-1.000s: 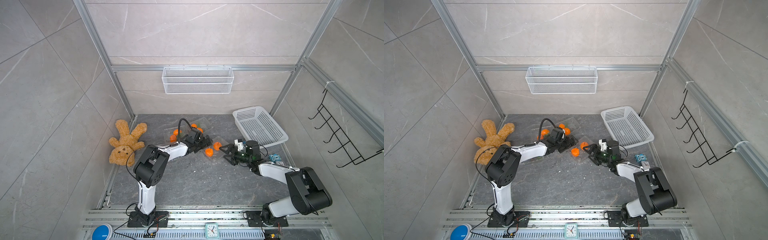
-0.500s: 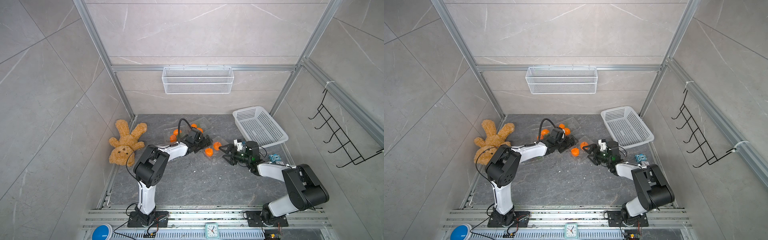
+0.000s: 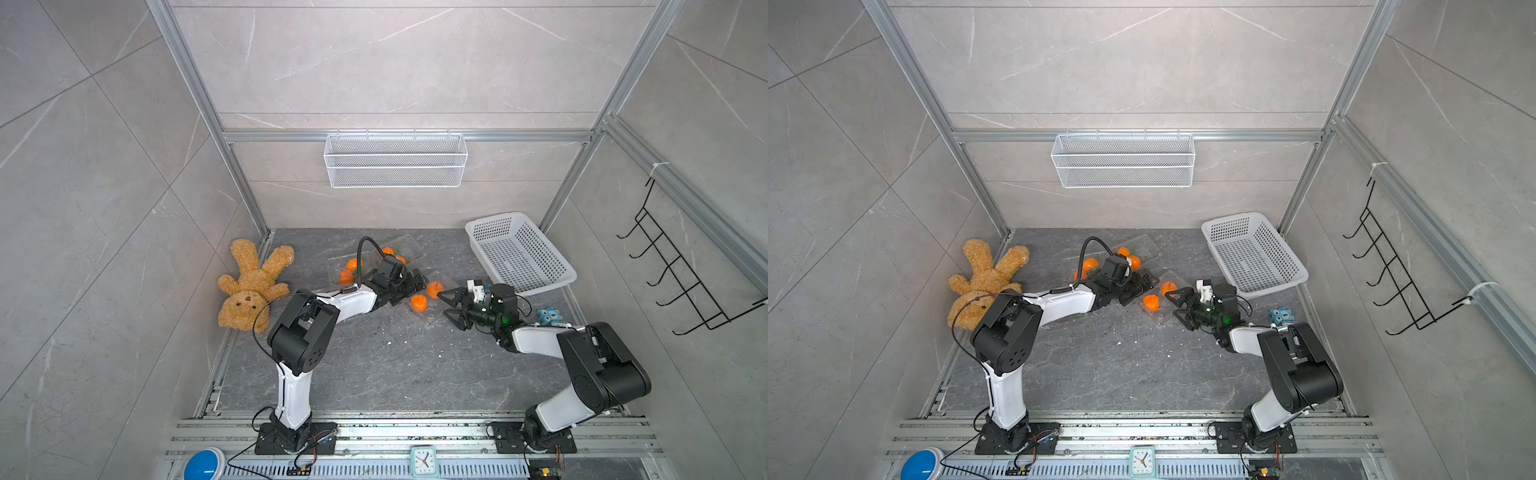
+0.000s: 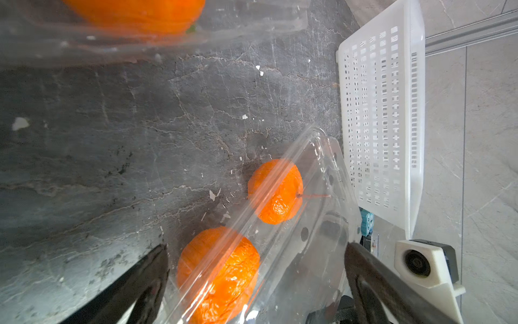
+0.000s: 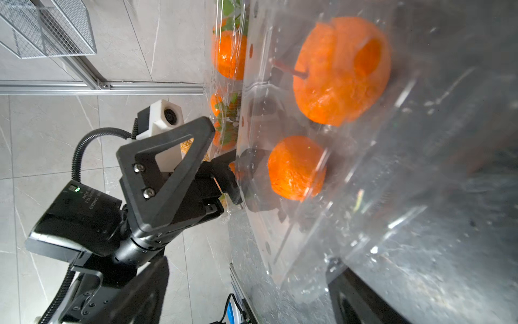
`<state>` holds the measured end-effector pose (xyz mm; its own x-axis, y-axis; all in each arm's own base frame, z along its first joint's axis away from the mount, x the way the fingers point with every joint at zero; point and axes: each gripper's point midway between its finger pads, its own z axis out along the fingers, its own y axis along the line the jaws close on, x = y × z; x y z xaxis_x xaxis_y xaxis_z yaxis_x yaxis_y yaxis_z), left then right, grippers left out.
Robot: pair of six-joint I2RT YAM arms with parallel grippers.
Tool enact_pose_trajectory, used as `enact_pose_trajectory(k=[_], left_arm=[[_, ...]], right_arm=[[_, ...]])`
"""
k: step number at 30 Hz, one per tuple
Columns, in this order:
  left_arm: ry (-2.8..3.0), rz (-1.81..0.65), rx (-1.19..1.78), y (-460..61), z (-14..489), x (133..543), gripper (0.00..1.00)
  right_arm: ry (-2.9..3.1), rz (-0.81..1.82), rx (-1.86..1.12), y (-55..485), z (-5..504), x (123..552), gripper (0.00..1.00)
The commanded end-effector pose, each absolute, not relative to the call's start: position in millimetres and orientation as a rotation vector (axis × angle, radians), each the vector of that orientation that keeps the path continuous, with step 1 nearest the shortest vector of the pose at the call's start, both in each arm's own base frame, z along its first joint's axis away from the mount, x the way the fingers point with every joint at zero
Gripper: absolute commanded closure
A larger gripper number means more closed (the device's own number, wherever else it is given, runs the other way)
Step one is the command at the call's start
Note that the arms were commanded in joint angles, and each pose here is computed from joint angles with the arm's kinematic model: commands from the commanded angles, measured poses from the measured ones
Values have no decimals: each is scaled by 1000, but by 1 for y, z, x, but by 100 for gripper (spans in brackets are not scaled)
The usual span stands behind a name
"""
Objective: Take oranges out of containers
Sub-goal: Open the packing box at the center of the board.
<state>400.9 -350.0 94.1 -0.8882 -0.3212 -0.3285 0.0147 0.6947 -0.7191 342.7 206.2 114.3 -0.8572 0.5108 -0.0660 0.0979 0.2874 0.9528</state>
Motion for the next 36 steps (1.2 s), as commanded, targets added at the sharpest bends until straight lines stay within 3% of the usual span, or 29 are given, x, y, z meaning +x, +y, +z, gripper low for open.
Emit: enact_pose_trajectory(k=[1,20,27,31,36], left_arm=[[2430,-1127,-232,-360,106,402,0],[2414,-1234,-286,-377,102,391,1],[2409,-1254,-302,-376,103,387,1],[2414,-1245,-310,-372,103,384,1],[2387,-1187,-412,-343,103,386,1]], right_arm=[[2177,1624,556,209,117,342,11],[2118,1656,682,223,113,352,26],[2077,1654,731,222,118,359,37],[2076,1632,785,218,115,361,50],[2086,1616,829,216,113,364,57]])
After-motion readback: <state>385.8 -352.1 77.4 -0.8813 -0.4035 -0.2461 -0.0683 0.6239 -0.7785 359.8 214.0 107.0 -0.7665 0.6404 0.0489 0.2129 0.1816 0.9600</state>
